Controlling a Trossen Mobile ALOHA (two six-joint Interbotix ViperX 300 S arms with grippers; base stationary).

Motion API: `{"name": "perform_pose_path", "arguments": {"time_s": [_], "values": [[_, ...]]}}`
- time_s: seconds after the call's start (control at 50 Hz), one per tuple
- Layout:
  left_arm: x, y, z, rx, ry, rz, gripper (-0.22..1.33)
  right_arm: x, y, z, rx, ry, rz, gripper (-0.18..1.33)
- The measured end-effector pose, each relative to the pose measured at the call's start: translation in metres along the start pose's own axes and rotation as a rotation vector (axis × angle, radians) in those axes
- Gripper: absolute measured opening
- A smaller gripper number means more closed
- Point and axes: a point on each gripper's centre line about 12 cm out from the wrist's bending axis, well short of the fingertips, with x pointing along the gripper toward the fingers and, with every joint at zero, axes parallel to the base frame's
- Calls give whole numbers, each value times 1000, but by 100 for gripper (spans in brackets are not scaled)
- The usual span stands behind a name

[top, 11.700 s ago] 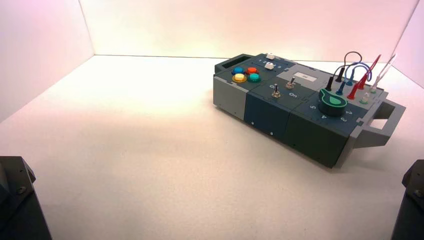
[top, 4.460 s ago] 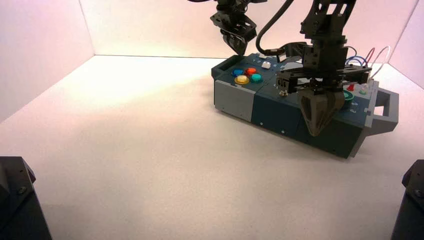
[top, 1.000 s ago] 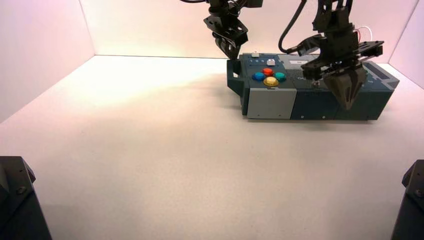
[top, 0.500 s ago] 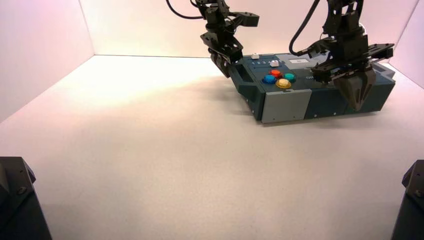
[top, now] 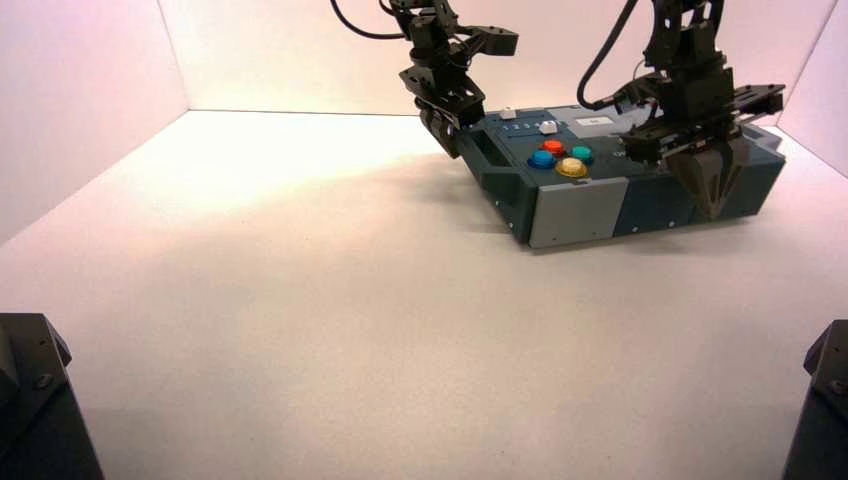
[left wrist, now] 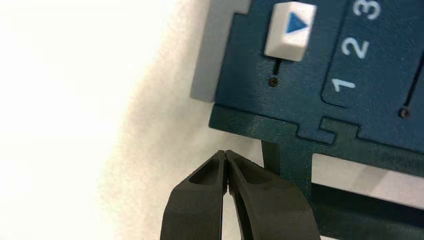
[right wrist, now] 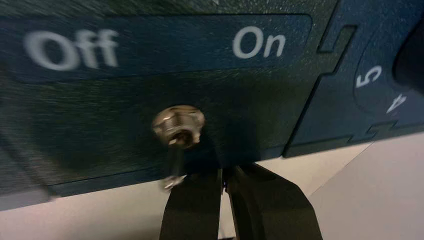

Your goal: Rotate the box counterclockwise.

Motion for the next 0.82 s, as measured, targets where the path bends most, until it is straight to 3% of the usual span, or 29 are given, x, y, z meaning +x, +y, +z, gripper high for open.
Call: {"name": "perform_pose_path", "arguments": {"time_s": [0.24,0.66,0.82], "values": [[-2,-6,2,11,0,-3,-16,-1,0,1,1,-12,0,-14],[-10,-2,13,-22,-28,6,-16,-20,16,2,-33,-54,1,-14],[-16,-2,16,-24,-34,6,-16,-27,17,3,-25,-60,8,-14]]}}
